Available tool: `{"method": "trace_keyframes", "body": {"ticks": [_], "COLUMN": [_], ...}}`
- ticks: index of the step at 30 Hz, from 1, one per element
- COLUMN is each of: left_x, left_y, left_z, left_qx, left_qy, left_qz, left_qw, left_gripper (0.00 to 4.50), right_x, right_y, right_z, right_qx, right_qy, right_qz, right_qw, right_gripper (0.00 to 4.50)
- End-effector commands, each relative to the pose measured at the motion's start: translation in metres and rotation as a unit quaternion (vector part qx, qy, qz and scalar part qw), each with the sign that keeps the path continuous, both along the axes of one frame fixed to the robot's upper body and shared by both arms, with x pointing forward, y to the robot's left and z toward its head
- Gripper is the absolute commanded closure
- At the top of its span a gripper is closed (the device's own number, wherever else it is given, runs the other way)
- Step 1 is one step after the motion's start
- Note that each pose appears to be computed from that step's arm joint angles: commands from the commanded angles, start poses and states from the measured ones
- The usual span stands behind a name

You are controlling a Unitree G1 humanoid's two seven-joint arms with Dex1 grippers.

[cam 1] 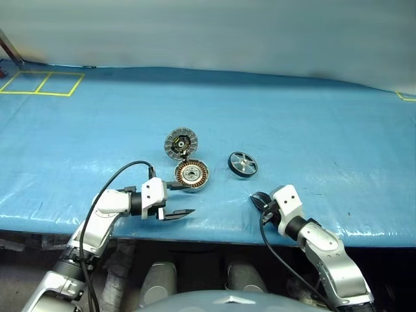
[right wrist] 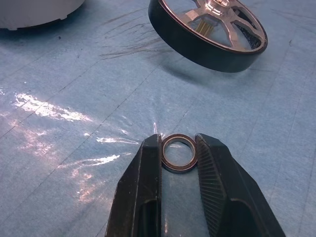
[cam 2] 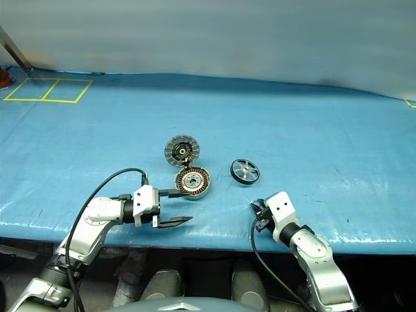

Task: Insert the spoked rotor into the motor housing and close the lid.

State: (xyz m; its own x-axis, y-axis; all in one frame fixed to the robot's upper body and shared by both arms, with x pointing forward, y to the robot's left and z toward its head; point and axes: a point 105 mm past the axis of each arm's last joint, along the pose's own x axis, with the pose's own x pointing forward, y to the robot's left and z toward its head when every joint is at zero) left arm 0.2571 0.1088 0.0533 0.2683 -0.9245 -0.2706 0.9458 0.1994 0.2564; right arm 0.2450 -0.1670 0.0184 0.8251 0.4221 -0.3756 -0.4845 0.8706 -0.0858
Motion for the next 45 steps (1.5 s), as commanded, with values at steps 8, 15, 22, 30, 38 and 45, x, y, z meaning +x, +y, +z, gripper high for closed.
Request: {"method": "trace_keyframes", "body": {"ticks": [8,15,22,30,38,45], "left_x": [0.01,0.018,0.025,0.006,0.002,0.003], "left_y": [0.007,0.019,0.05,0.057,0.047,0.046], "left_z": [0.023,0.042,0.049,0.036,0.035,0.03], "left_qx": [-0.027,-0.033,-0.041,-0.045,-0.066,-0.062], "left_qy": [-0.034,-0.057,-0.061,-0.027,-0.018,-0.013], "left_qz": [0.027,0.085,0.184,0.212,0.217,0.221], "left_qw": [0.999,0.994,0.98,0.976,0.974,0.973], "left_gripper": [1.15,1.15,1.15,1.15,1.15,1.15], "right_x": [0.007,0.005,0.017,0.044,0.06,0.07], "right_y": [0.023,0.072,0.115,0.144,0.169,0.176], "right_z": [0.045,0.073,0.072,0.069,0.07,0.064], "right_qx": [0.037,0.048,0.052,0.07,0.088,0.083], "right_qy": [-0.06,-0.095,-0.1,-0.103,-0.108,-0.101], "right_qz": [0.036,0.141,0.223,0.242,0.256,0.259], "right_qw": [0.997,0.984,0.968,0.962,0.956,0.957], "right_gripper": [3.83,3.83,3.83,3.83,3.83,3.83]}}
